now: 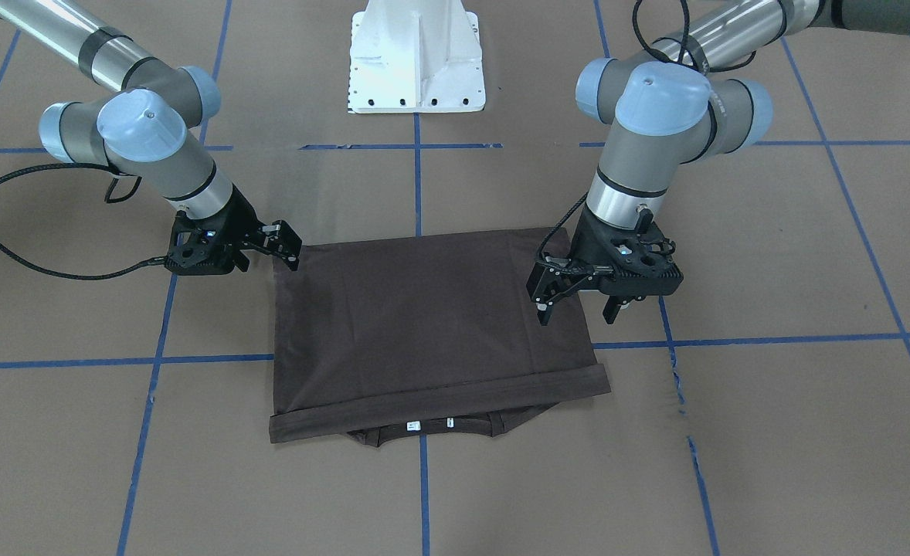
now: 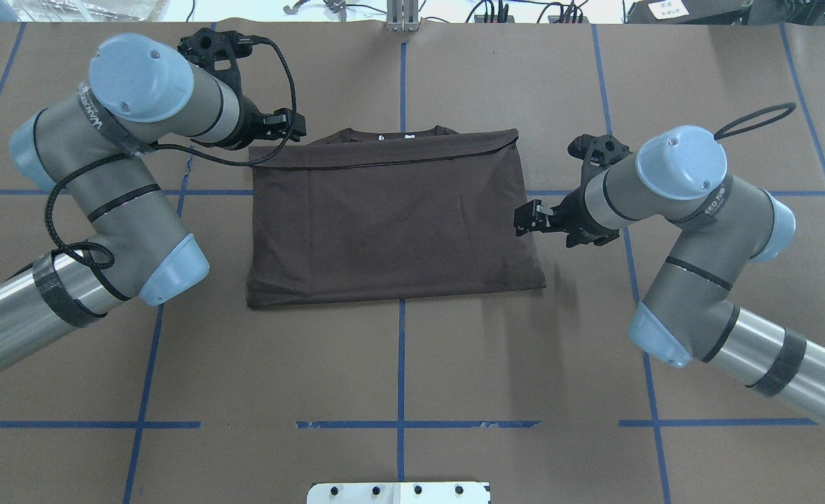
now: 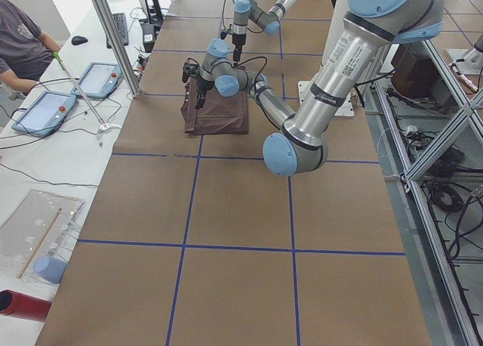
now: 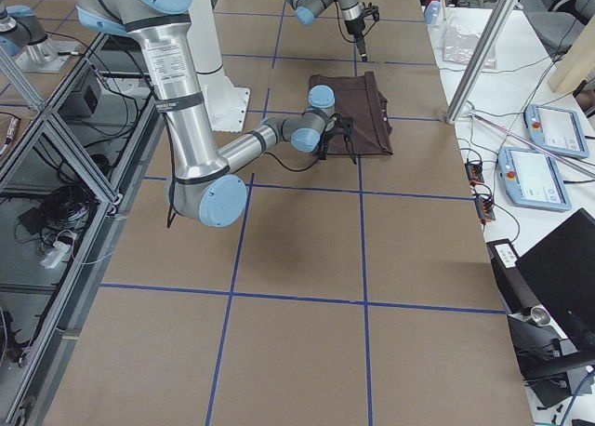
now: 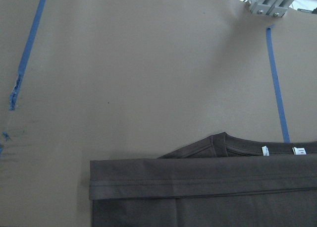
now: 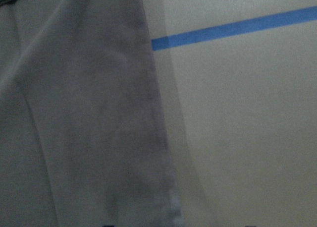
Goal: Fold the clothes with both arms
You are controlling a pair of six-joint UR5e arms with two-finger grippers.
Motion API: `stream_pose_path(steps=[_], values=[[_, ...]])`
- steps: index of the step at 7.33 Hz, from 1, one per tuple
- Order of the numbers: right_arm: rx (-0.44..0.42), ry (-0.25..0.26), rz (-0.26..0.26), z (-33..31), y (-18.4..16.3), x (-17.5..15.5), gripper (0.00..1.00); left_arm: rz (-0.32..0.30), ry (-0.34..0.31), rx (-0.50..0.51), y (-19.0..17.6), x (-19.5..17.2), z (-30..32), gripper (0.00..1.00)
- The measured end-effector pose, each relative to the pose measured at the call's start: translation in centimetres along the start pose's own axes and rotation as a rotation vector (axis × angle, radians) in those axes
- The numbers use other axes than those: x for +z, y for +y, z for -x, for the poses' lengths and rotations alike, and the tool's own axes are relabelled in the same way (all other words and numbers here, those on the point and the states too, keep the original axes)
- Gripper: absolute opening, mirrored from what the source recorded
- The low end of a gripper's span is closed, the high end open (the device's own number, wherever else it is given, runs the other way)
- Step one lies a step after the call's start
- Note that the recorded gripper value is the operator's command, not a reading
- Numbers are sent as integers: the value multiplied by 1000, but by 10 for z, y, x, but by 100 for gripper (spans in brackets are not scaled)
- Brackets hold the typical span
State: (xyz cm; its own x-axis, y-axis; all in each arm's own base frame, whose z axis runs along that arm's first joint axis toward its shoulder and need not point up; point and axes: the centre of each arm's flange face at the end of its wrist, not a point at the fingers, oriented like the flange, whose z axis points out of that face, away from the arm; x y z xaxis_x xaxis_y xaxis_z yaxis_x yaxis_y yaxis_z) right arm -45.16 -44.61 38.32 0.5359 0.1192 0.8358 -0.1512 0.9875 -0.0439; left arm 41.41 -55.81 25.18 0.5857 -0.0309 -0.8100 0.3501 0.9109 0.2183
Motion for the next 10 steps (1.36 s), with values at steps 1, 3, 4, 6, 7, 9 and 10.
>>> stream_pose_path(steps=[1,3,4,6,7,9,10], values=[[-8,0,11,3,7,5,9,0,1,1,0,-1,1,100],[-19,-3,23,7,13,7,0,0,-1,1,0,-1,3,100],[-26,-7,28,8,15,6,0,1,-3,1,1,0,4,100],[-34,-19,30,9,17,-1,0,5,-6,1,1,3,6,100],[-37,-21,33,4,23,-6,0,6,-6,1,2,4,6,100],[-65,-10,89,-31,82,-21,0,6,-4,1,2,4,6,100],[-95,-1,149,-53,135,-39,0,6,-3,0,3,4,5,100]])
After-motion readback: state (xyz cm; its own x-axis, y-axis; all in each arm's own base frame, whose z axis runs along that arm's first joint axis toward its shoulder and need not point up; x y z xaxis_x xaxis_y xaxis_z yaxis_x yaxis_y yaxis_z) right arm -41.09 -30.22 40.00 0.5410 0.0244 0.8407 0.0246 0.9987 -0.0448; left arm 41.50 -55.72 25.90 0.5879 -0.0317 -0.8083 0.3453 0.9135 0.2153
